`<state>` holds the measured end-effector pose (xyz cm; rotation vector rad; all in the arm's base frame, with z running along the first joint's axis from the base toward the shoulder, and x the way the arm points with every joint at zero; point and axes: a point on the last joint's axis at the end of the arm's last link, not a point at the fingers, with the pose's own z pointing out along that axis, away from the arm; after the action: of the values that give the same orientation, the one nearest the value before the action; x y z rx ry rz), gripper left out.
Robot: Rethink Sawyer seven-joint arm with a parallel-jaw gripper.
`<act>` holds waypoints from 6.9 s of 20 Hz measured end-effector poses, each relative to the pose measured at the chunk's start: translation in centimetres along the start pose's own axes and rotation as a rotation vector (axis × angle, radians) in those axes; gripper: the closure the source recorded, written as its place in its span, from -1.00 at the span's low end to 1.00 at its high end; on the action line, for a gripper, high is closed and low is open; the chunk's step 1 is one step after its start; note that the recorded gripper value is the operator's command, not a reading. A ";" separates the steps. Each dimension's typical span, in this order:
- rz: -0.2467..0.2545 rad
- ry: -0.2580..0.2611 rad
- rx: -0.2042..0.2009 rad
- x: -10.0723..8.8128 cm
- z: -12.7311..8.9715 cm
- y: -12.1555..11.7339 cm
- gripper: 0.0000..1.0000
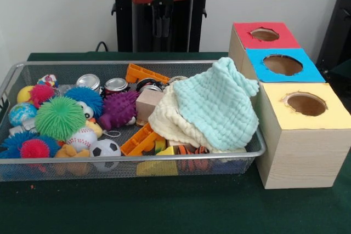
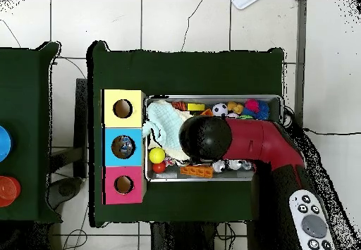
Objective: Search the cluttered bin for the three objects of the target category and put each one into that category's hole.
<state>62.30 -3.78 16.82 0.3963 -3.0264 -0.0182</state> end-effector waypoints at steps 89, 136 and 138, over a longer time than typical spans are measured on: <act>0.160 0.000 0.155 2.5 8.2 -16.6 1.00; 0.012 -0.069 -0.113 -3.3 11.5 4.9 1.00; 0.012 -0.069 -0.117 -3.4 11.4 5.2 1.00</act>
<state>63.22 2.15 5.26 0.3746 -3.0761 -0.2108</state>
